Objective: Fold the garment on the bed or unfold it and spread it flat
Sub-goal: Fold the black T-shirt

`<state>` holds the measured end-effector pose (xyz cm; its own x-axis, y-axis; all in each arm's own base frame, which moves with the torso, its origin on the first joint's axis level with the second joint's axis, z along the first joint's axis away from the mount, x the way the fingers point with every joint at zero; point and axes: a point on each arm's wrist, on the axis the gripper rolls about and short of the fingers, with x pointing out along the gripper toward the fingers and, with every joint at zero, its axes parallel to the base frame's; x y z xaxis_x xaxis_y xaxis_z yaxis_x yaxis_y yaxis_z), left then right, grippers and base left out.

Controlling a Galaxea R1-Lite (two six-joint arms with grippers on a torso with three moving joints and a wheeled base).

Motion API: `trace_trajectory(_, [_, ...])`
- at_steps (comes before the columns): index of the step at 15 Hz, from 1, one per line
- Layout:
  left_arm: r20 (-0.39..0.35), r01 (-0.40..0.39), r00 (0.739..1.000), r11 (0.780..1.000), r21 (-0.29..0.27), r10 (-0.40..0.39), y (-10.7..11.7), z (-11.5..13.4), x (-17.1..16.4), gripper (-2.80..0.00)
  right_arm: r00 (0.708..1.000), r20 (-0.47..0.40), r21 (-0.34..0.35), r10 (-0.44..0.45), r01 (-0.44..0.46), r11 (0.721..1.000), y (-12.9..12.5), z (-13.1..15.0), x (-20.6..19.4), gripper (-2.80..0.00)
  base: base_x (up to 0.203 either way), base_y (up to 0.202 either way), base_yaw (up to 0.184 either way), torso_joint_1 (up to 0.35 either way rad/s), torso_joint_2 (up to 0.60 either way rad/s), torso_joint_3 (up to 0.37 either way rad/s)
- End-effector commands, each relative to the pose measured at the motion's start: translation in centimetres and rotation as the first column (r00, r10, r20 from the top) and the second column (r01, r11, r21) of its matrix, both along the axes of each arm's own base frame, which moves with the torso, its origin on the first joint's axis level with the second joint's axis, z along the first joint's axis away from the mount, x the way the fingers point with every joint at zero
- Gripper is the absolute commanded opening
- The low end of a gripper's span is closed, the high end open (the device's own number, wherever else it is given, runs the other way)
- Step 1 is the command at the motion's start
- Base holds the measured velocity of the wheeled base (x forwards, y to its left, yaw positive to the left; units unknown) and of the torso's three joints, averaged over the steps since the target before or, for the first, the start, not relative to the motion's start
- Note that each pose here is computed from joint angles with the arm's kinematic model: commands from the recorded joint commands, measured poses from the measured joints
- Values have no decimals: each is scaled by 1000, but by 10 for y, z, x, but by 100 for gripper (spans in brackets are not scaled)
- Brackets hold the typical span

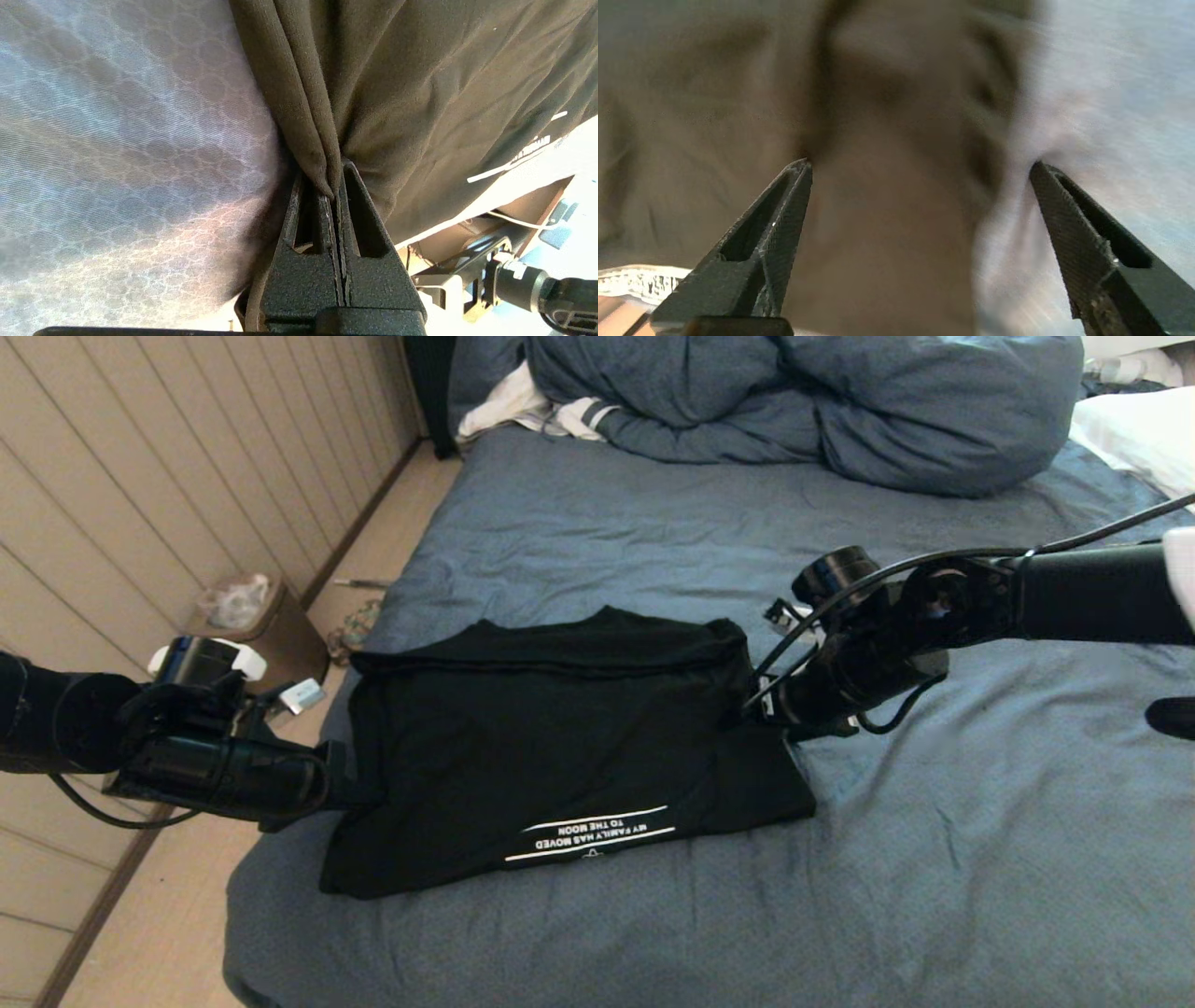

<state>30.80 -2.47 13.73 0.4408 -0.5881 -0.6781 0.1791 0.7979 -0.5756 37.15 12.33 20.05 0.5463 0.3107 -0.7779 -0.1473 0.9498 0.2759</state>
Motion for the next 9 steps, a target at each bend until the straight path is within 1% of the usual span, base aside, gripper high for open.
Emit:
trace_trajectory(1, [-7,0,1000,1000,-3,0,0,-2,0,-280,999,-32,-2,10,-10,1000,10,-15,6,0,0,0,0,0,0,0])
trace_trajectory(2, [-9,1,1000,1000,-3,-1,0,-2,1,-280,999,-37,1,10,-10,1000,12,-16,6,-280,0,0,0,0,0,0])
trace_trajectory(9, [-4,1,1000,1000,0,-1,0,0,-2,-280,999,-33,8,14,-14,1000,14,-11,0,-280,0,0,0,0,0,0])
